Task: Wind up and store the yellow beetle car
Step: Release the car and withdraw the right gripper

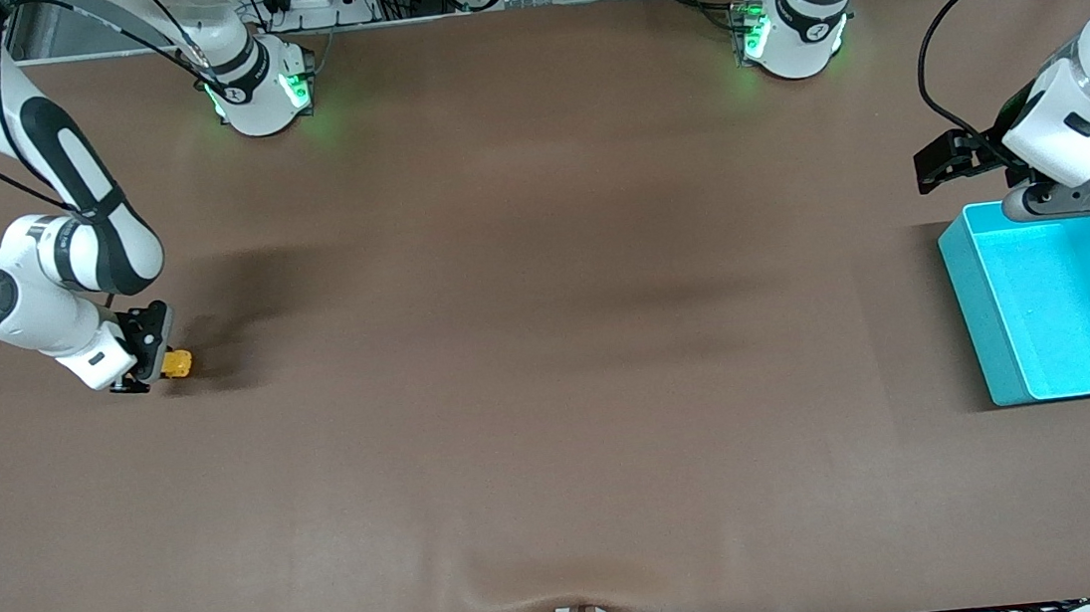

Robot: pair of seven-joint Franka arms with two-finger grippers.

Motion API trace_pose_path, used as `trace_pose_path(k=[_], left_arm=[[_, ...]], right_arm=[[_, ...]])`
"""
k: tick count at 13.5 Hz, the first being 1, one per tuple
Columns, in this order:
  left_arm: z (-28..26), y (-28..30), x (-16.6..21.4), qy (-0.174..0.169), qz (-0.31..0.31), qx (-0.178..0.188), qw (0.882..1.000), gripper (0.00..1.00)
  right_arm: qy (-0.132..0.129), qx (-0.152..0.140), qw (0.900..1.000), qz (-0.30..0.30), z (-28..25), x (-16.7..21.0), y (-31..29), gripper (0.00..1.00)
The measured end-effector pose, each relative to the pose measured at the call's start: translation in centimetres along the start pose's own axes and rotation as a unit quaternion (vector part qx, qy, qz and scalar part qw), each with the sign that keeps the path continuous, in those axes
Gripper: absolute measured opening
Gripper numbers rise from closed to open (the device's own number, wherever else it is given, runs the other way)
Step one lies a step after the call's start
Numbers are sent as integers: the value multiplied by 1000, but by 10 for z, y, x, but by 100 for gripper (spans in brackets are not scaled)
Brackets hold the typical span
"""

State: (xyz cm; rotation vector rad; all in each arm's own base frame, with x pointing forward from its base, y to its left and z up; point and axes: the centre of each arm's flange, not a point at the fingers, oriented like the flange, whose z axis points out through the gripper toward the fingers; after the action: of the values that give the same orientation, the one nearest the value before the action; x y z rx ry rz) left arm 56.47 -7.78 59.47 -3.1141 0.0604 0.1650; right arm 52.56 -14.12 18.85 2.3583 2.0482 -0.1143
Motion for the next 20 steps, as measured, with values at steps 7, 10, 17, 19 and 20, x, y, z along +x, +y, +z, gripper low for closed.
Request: trace_pose_path(k=[7,10,17,19,20], left_arm=[[7,-1,3,-5,0,0,1000,100],[9,-1,5,-5,-1,-1,1000,100],[9,-4,6,-4,-4,-1,1000,100],[8,-5,6,-1,-4,-1,1000,100],[7,-5,6,0,-4,-1,1000,100]], right_arm=[[-2,54,998,23,-23,-40,36,95],[19,80,996,24,-79,-62,63,100],[29,80,996,34,-184,-90,86,100],[29,67,997,40,-227,-89,94,100],[29,61,996,50,-246,-88,97,100]])
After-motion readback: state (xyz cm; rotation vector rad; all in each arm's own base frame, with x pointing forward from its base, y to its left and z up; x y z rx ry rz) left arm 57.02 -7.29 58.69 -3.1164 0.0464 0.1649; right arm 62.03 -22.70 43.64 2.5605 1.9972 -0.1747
